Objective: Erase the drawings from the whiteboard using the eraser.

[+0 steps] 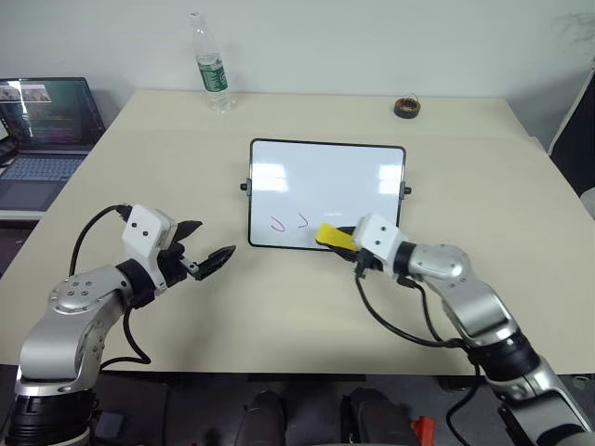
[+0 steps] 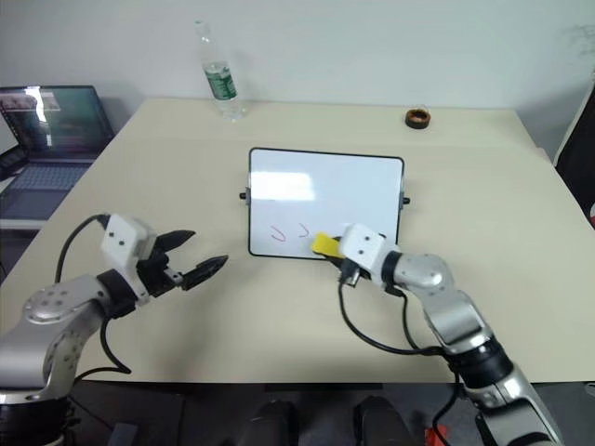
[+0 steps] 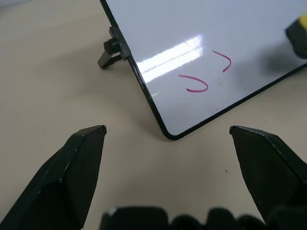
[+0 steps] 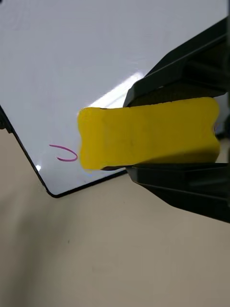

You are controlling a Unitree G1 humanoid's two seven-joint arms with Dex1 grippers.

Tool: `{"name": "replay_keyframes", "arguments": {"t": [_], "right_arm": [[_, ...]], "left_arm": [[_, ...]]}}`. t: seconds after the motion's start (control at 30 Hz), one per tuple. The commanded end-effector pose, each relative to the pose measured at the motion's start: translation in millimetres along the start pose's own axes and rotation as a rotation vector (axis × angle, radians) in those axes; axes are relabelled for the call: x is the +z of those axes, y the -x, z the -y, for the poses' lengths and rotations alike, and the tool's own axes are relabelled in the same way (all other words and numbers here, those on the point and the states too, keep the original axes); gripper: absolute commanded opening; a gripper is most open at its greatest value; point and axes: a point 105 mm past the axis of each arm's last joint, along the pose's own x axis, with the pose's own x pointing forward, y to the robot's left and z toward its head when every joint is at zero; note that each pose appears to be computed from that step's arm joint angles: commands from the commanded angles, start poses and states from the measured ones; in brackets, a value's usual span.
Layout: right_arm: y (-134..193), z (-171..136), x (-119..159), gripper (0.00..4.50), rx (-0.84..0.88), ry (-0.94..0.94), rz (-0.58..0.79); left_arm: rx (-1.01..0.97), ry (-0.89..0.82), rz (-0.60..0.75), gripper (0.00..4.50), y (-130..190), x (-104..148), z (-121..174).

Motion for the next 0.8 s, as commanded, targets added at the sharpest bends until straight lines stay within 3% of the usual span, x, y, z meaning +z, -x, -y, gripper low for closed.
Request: {"name": "replay_keyframes", "arguments": {"t": [0.03, 0.17, 0.27, 0.47, 0.63, 0.8], "right_arm": [[-17.0, 12.1, 18.6, 1.19, -0.041, 0.096, 0.036], [-41.4, 29.7, 25.2, 1.19, -0.115, 0.117, 0.024], [-55.1, 34.7, 12.9, 1.19, -0.133, 0.142, -0.034], [-52.9, 11.2, -23.4, 1.19, 0.018, 0.175, -0.172], [-49.7, 9.6, -28.3, 1.19, 0.038, 0.203, -0.198], [-44.4, 55.1, -19.2, 1.19, -0.214, 0.231, -0.184]], "left_arm": [[-0.029, -0.066, 0.015, 4.50, -2.3, 10.0, 0.2], [-0.082, -0.090, -0.011, 4.50, -2.6, 5.3, 6.5], [-0.130, -0.101, -0.044, 4.50, 1.4, -5.3, 15.3], [-0.137, -0.105, -0.065, 4.50, 5.6, -19.4, 16.6], [-0.135, -0.104, -0.061, 4.50, 5.2, -21.9, 14.2], [-0.146, -0.102, -0.050, 4.50, 2.0, -21.2, 14.2]]}}
